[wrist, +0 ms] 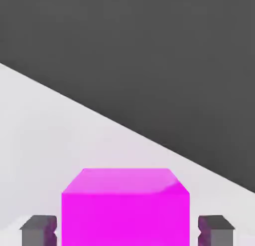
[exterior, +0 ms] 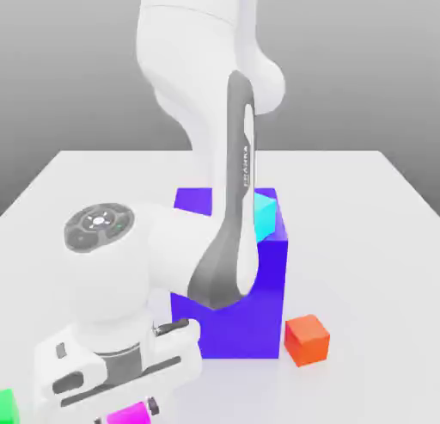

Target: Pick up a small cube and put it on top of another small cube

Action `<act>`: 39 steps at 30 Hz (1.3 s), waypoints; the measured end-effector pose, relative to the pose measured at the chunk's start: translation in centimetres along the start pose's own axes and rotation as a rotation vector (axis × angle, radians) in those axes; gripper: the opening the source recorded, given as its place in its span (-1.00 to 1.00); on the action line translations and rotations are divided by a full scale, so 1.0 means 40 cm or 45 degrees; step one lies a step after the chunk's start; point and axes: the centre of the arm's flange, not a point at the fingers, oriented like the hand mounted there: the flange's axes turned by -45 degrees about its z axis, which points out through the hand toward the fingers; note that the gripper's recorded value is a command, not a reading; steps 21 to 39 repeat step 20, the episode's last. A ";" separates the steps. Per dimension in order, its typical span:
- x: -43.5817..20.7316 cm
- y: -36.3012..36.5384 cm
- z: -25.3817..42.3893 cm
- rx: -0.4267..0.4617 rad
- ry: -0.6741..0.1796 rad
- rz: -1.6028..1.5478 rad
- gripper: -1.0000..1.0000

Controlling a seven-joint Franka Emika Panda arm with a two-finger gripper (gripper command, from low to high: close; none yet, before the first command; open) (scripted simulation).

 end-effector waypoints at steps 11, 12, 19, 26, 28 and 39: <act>-0.092 0.206 -0.197 0.007 -0.004 0.282 -1.00; -0.123 0.260 -0.218 0.007 -0.003 0.357 -1.00; -0.197 0.377 -0.135 0.003 0.001 0.520 1.00; -0.197 0.377 -0.135 0.003 0.001 0.520 1.00; -0.197 0.377 -0.135 0.003 0.001 0.520 1.00; -0.197 0.377 -0.135 0.003 0.001 0.520 1.00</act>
